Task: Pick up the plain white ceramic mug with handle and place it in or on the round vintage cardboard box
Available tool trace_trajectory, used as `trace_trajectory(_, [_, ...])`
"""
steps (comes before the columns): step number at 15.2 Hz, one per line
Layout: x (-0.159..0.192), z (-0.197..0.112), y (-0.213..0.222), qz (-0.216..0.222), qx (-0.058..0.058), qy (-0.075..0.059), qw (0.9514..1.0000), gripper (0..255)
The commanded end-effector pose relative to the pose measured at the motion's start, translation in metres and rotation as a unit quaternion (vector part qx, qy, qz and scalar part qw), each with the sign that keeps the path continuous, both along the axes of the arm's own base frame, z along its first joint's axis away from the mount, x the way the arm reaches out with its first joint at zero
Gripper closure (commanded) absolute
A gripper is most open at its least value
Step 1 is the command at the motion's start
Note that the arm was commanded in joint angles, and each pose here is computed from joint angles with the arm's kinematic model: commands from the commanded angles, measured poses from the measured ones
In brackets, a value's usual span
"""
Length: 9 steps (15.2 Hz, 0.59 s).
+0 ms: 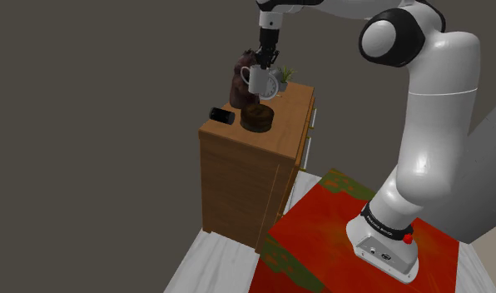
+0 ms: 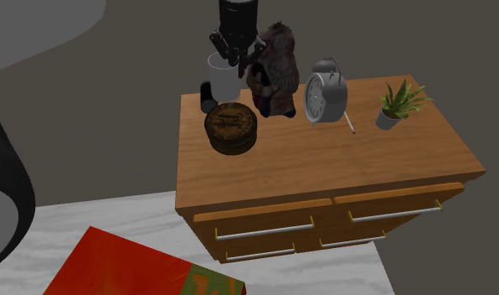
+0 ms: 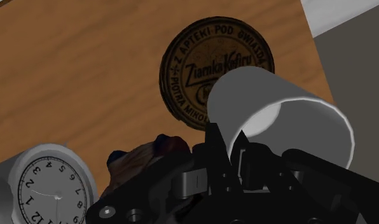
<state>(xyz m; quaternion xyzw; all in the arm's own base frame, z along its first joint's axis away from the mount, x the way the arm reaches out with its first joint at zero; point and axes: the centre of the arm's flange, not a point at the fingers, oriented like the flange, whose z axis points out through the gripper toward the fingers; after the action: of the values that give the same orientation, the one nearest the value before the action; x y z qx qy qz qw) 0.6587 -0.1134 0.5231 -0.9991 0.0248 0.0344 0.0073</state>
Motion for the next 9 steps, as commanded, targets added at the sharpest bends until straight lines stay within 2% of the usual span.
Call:
trace_trajectory(1, [0.000,-0.010,-0.001,0.000,0.000,0.000,1.0000,255])
trace_trajectory(9, [0.000,-0.052,-0.001,0.000,0.000,0.000,1.0000,255])
